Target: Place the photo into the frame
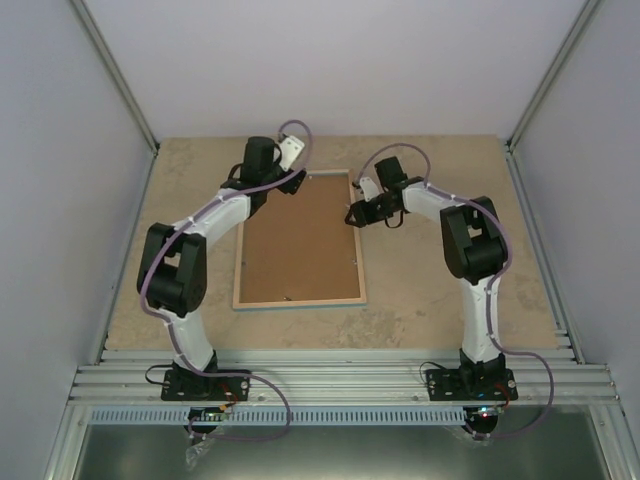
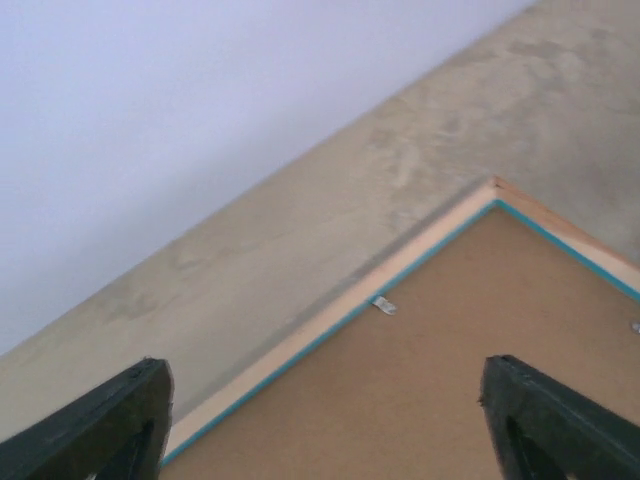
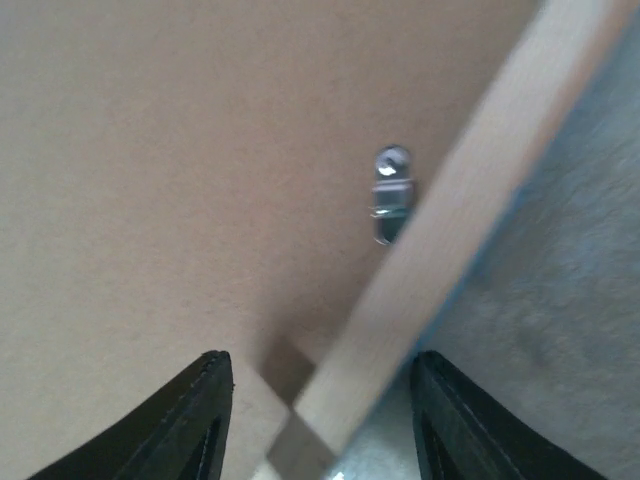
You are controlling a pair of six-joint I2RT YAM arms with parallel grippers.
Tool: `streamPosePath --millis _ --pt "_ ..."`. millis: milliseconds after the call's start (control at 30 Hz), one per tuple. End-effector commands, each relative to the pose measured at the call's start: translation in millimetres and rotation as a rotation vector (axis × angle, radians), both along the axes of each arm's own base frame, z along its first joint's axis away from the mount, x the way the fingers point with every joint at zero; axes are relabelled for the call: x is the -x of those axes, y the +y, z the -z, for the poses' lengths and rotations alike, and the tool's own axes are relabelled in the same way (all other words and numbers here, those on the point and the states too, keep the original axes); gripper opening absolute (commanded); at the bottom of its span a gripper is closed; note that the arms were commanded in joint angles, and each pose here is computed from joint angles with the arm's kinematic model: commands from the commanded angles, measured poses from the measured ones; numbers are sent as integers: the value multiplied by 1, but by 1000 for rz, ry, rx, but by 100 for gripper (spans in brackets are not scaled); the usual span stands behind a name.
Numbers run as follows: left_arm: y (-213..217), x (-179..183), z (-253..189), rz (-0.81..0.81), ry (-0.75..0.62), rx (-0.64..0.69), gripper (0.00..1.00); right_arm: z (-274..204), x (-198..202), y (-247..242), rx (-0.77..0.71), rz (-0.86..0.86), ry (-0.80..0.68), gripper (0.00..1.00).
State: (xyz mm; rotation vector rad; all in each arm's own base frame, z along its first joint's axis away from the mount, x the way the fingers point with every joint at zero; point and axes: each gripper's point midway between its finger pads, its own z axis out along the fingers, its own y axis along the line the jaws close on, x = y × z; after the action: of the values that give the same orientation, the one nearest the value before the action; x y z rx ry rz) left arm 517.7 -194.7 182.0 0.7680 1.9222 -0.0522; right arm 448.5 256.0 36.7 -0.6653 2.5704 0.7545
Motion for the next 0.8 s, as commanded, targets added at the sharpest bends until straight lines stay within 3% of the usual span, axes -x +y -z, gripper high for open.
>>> streamPosePath --millis 0,100,300,467,600,767 --pt "40 -6 -33 -219 -67 97 96 42 4 -13 153 21 15 47" --pt "56 -2 -48 -304 -95 140 99 54 5 -21 223 -39 2 35" --pt "63 9 -45 -263 -25 165 99 58 -4 -36 295 -169 -29 18" --pt "69 22 -14 -226 104 156 96 45 -19 -42 289 -344 -99 13" --pt "67 35 11 -165 242 219 90 35 0 -31 227 -606 -163 9" --pt "62 49 40 -158 381 268 83 40 11 -28 212 -798 -210 4"
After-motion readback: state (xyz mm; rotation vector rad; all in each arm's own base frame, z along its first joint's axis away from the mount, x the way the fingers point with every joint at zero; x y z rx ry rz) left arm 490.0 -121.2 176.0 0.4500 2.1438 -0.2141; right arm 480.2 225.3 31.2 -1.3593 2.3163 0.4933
